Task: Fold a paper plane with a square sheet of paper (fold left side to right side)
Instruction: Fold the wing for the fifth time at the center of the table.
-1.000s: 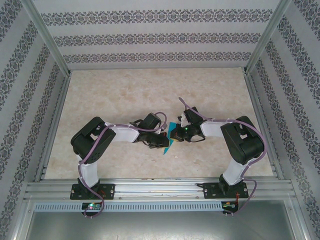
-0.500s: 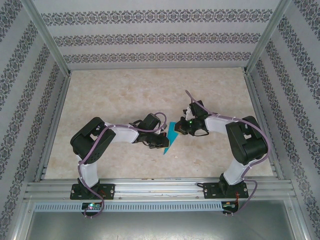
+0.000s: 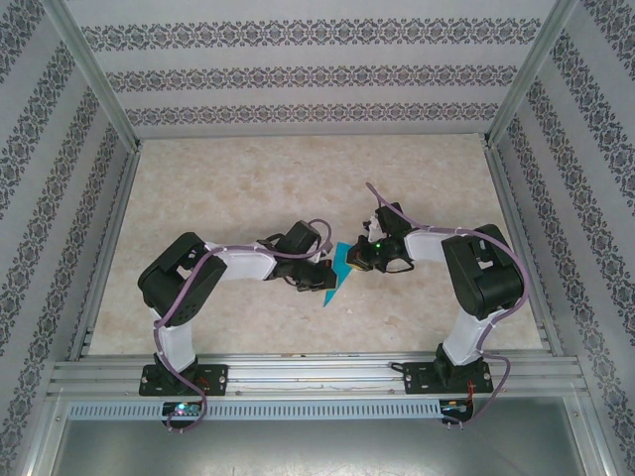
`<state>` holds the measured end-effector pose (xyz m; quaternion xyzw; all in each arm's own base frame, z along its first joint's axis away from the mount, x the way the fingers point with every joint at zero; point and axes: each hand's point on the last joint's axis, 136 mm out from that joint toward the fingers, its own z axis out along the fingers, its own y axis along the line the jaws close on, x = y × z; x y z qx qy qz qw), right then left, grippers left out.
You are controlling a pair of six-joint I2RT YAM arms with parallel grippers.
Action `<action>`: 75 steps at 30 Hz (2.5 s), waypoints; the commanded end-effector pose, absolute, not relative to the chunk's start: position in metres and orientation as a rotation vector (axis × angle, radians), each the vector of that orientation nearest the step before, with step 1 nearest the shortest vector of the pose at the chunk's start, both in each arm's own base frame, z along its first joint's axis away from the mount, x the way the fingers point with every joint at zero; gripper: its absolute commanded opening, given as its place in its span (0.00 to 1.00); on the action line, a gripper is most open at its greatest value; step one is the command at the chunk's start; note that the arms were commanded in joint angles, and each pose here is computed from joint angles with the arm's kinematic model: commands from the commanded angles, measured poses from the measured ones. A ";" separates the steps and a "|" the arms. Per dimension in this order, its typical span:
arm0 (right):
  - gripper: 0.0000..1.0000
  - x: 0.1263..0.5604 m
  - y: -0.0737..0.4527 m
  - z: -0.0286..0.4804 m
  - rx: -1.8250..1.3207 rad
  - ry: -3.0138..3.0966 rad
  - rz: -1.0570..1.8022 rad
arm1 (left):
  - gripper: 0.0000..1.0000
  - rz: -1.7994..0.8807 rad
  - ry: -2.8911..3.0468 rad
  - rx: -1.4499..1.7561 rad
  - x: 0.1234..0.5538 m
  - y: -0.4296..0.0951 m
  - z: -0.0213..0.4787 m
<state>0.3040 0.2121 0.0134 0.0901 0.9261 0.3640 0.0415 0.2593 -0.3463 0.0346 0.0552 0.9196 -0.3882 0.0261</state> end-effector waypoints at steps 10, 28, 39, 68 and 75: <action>0.00 0.271 0.190 -0.026 0.367 2.994 0.948 | 0.02 -1.232 2.824 0.265 0.276 -0.365 0.047; 0.00 0.267 0.187 -0.033 0.343 3.036 0.881 | 0.02 -1.237 2.881 0.272 0.254 -0.363 0.031; 0.00 0.265 0.185 -0.035 0.330 3.058 0.846 | 0.02 -1.210 2.918 0.313 0.244 -0.360 0.024; 0.00 0.262 0.178 -0.040 0.303 3.108 0.759 | 0.02 -1.225 2.961 0.421 0.208 -0.340 0.016; 0.00 0.260 0.177 -0.041 0.302 3.115 0.750 | 0.02 -1.194 2.971 0.491 0.196 -0.332 0.013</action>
